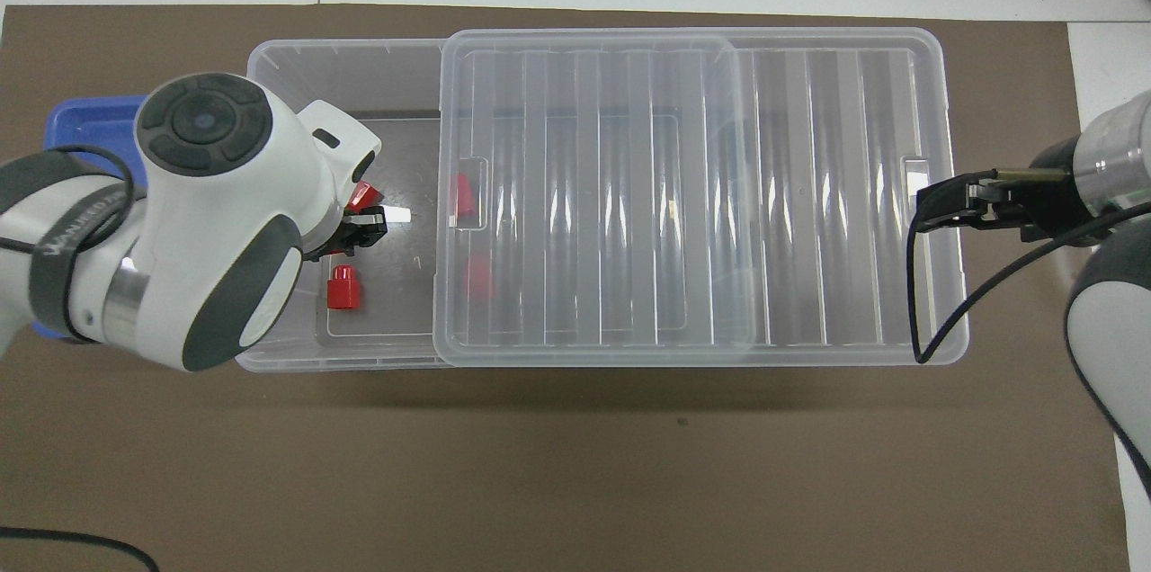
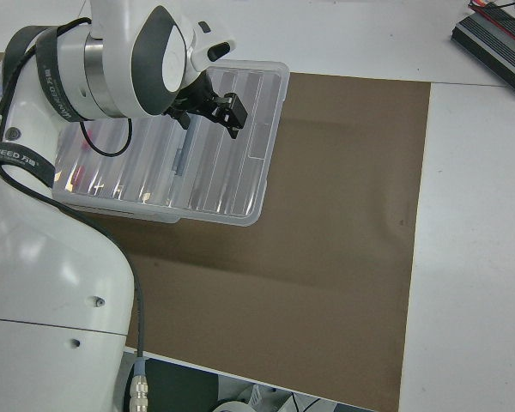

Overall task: Place red block in blue tray from box
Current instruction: 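Lift the red block out and carry it over the blue tray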

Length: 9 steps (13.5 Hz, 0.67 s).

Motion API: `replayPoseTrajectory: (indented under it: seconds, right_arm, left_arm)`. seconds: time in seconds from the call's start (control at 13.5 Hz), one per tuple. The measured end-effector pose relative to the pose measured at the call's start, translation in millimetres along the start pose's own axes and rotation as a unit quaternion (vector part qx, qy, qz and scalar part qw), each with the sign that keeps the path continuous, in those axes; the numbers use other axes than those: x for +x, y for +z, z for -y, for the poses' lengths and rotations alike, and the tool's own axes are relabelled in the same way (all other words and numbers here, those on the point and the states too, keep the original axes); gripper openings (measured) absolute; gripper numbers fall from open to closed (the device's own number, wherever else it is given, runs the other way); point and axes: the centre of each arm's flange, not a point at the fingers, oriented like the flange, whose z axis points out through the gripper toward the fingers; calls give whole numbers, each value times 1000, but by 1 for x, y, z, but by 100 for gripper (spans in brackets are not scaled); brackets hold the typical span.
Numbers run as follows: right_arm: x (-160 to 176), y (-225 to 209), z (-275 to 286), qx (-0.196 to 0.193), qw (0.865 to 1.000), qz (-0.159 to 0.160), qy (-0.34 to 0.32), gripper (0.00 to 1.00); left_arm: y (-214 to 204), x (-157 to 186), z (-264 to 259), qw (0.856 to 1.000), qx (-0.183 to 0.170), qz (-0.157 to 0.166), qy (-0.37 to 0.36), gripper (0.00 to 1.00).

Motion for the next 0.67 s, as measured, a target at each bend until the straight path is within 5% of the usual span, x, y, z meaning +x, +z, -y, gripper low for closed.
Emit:
replayPoseTrajectory:
  seconds: [0.3, 0.52, 0.67]
  right_arm:
    - [2, 0, 0, 2, 1000, -9, 0, 100]
    - [6, 3, 0, 5, 1000, -21, 1, 99]
    - [10, 9, -6, 5, 1000, -23, 7, 96]
  left_arm:
    - [-31, 45, 140, 997, -16, 13, 74, 34]
    - [0, 67, 256, 994, -31, -7, 100, 34]
    - [34, 71, 284, 994, -33, -27, 100, 34]
